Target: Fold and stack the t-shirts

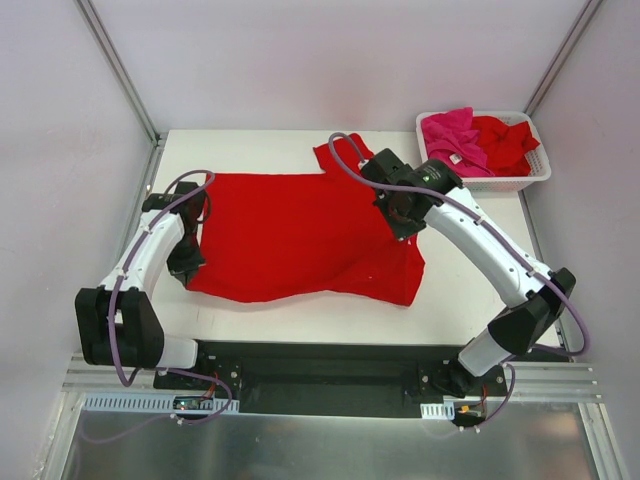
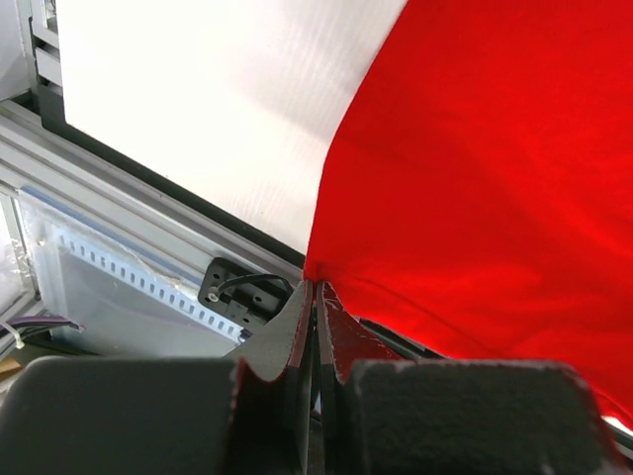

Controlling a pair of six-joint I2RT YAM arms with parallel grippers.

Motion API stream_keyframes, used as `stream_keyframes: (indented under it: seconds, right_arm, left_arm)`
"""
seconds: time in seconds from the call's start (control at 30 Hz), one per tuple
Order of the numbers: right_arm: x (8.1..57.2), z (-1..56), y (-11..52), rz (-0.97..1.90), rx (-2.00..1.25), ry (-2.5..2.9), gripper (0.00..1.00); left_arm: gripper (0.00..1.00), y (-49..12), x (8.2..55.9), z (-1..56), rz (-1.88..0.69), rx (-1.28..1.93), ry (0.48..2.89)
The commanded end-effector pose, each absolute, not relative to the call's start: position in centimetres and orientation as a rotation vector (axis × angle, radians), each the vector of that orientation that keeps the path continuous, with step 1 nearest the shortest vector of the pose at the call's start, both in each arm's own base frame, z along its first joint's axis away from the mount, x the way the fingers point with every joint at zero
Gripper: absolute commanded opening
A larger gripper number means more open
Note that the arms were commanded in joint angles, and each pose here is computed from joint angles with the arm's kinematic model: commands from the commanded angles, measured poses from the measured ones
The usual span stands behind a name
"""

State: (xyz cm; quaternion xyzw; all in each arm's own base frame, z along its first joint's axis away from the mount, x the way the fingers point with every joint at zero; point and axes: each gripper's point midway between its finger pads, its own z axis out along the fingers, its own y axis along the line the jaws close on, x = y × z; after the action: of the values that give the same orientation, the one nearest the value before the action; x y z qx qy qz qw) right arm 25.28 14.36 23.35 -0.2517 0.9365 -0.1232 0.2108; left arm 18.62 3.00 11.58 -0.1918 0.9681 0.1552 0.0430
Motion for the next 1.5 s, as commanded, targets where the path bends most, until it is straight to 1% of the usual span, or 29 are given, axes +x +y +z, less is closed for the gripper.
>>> stream_keyframes:
  seconds: [0.0,0.17,0.57,1.17,1.47]
  right_arm:
    - [22.6,25.0,11.2,-0.436,-0.741,2.679,0.01]
    - [22.9,25.6,10.9,-0.459,-0.719,2.662,0.01]
    - [23.1,24.4,9.8,-0.549,-0.695,2.699,0.01]
    - [23.2,24.2,8.4,-0.639,-0.630,2.730,0.01]
    - [23.7,25.1,8.1,-0.657,-0.594,2.704,0.01]
  left_arm:
    - [0.00,4.3,18.3,12.3,0.537,-0.615,2.940]
    - [0.00,5.0,18.9,12.9,0.572,-0.603,2.929]
    - [0.00,5.4,20.0,13.1,0.569,-0.629,2.928]
    - [0.00,6.0,23.8,14.3,0.586,-0.582,2.897]
    - [0.00,5.6,23.6,13.1,0.577,-0.582,2.932]
